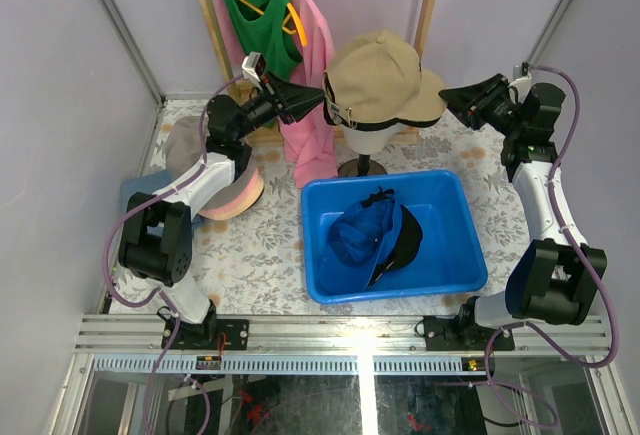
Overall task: Stack the hats
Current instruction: Stack the hat on the hat.
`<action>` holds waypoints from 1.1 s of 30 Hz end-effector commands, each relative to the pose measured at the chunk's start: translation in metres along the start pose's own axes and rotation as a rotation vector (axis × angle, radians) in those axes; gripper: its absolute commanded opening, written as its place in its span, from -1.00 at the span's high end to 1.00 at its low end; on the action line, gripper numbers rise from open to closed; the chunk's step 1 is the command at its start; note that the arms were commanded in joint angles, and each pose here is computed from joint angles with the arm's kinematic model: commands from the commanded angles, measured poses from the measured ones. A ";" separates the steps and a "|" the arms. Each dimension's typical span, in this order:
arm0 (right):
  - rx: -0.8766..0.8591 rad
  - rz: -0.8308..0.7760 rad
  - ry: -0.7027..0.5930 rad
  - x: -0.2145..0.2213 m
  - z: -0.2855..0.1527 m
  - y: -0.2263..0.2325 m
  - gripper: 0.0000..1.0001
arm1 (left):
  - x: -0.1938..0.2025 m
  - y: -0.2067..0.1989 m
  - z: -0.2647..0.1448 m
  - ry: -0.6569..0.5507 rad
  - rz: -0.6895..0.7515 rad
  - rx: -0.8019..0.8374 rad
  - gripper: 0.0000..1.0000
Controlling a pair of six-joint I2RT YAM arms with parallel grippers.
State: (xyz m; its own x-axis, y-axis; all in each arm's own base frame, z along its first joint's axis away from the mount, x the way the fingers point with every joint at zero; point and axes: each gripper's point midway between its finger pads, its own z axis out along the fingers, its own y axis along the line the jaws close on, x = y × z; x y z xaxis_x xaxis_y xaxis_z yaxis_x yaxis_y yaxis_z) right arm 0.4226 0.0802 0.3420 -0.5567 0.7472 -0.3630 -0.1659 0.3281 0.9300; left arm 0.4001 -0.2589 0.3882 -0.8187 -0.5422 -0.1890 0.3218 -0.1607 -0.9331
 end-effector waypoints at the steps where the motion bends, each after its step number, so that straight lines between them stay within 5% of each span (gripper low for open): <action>1: -0.016 -0.022 0.062 0.014 -0.003 0.004 0.30 | 0.002 -0.009 -0.003 0.001 0.027 0.050 0.51; 33: 0.070 -0.138 -0.122 -0.012 -0.036 0.026 0.02 | -0.023 -0.016 -0.039 -0.131 0.039 0.047 0.35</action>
State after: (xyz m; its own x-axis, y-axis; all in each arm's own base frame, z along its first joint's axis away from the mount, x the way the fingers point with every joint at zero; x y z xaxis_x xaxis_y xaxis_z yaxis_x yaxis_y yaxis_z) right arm 0.4062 0.0643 0.3467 -0.4925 0.7654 -0.4142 -0.1255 0.4084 0.9041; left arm 0.4071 -0.2214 0.3751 -0.7666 -0.6291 -0.1286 0.2916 -0.1625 -0.9426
